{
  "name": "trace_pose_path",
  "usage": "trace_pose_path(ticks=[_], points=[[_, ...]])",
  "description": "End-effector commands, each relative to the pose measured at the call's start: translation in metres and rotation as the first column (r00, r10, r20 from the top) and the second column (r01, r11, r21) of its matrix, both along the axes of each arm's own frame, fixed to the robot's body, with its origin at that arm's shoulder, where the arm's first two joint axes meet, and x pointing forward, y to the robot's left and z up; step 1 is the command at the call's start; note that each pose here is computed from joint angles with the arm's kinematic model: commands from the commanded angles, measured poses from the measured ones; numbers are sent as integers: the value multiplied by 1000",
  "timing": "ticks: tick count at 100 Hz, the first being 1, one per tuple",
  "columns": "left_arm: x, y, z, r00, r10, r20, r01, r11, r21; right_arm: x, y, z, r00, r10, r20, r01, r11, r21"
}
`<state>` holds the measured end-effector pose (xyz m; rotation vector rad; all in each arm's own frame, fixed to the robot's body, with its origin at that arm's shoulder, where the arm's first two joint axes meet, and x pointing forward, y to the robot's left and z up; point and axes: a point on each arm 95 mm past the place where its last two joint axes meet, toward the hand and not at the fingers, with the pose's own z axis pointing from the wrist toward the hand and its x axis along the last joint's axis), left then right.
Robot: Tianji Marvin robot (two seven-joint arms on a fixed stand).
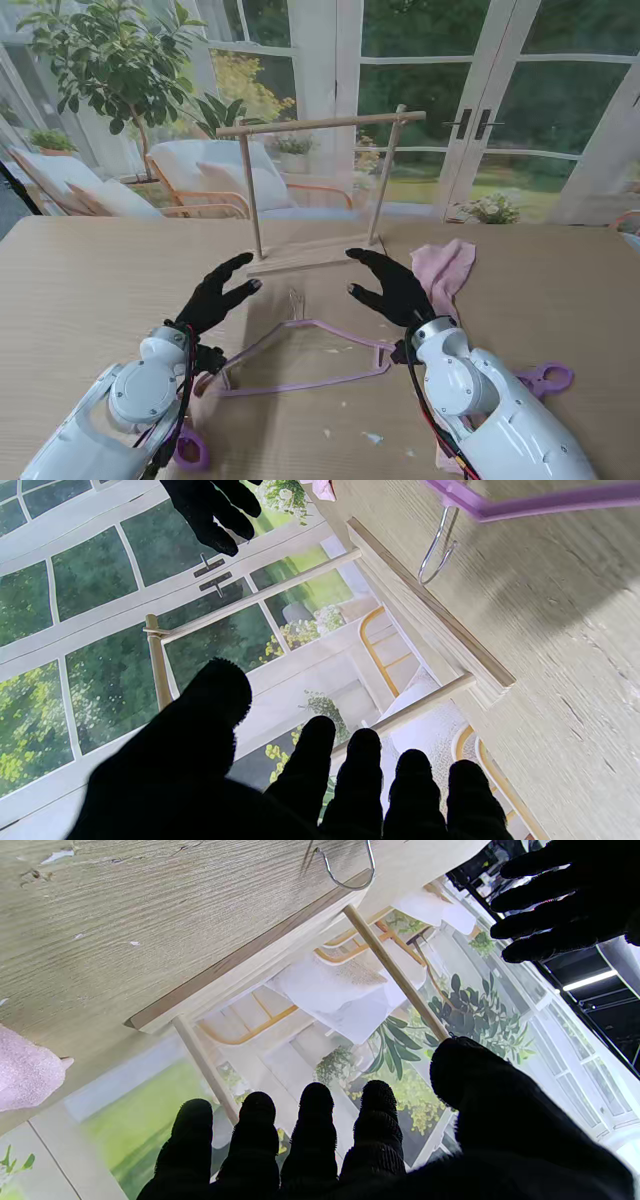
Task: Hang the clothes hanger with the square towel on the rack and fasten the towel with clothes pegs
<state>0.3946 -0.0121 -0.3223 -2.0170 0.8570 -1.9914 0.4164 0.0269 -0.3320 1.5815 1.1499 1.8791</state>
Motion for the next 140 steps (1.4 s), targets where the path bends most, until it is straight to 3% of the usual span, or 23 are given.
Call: trace_pose_path(ticks=[1,78,88,96,118,140], points=[[-2,-4,1,1000,-16,-5,16,1000,-5,-2,5,-1,1000,11,-9,-11,1000,7],[-4,-3,4,1000,-22,-6,22,1000,13,-7,5,5,1000,5,7,-5,1000,3],[-7,-2,10,1000,-25,-14,25,1000,13,-8,5,8,1000,-1,18,1,1000,3],[-11,1,15,1000,-30,1,30,997,66,-8,4,9,1000,-6,23,6,1000,8],[-19,8,16,993,-96,-65,110,959,262,-5,4,11,1000,-5,22,5,1000,30],[-21,-2,-10,983,-141,-119,178,899,401,-5,6,14,999,2,32,-3,999,42]])
